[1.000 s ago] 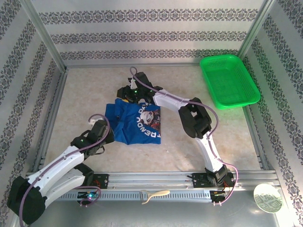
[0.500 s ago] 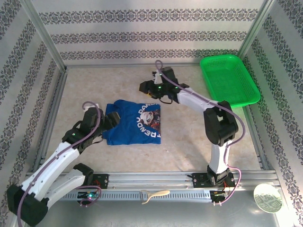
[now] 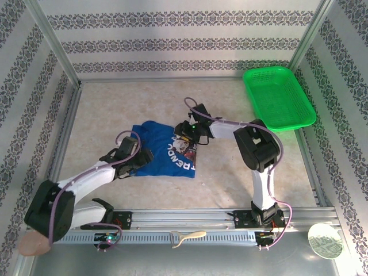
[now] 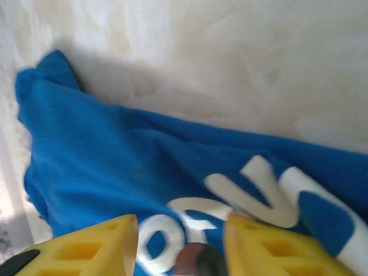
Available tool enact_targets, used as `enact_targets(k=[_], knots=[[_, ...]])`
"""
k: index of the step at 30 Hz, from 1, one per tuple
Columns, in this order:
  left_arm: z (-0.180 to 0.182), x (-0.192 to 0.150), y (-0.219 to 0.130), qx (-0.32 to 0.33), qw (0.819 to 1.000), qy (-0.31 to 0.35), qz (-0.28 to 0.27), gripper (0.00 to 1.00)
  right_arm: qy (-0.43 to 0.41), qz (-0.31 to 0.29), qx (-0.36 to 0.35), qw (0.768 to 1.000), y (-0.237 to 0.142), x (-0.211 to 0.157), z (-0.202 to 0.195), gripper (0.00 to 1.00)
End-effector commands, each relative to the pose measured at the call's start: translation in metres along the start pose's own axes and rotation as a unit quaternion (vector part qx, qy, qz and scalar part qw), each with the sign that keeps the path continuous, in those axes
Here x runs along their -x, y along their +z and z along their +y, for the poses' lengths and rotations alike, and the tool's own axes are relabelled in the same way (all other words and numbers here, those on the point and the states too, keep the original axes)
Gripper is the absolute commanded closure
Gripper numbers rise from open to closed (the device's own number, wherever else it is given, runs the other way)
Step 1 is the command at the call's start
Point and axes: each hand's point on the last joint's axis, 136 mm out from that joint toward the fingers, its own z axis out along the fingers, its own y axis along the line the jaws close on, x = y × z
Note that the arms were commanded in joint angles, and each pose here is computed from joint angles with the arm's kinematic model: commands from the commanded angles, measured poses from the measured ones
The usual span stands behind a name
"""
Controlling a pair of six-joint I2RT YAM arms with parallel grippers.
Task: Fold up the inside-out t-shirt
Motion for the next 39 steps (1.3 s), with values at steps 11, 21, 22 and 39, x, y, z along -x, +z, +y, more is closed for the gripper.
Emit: enact_targets(k=[11,21,22,39], knots=[[-0.122,0.07,0.09,-0.104,0.976,0.151,0.117,0.21,0.226,-0.115,-0.119,0.96,-0.059,-0.116,-0.136,0.5],[-0.202,0.154,0.039,-0.17,0.962,0.208,0.058,0.17,0.057,-0.163,-0.019,0.985,-0.117,-0.101,-0.049,0.47],[-0.199,0.157,0.027,-0.164,0.964,0.2,0.054,0.15,0.033,-0.173,-0.019,0.984,-0.132,-0.088,-0.043,0.46],[-0.097,0.101,0.042,-0.12,0.983,0.081,0.114,0.1,-0.11,-0.066,-0.007,0.992,-0.116,0.032,-0.046,0.4]])
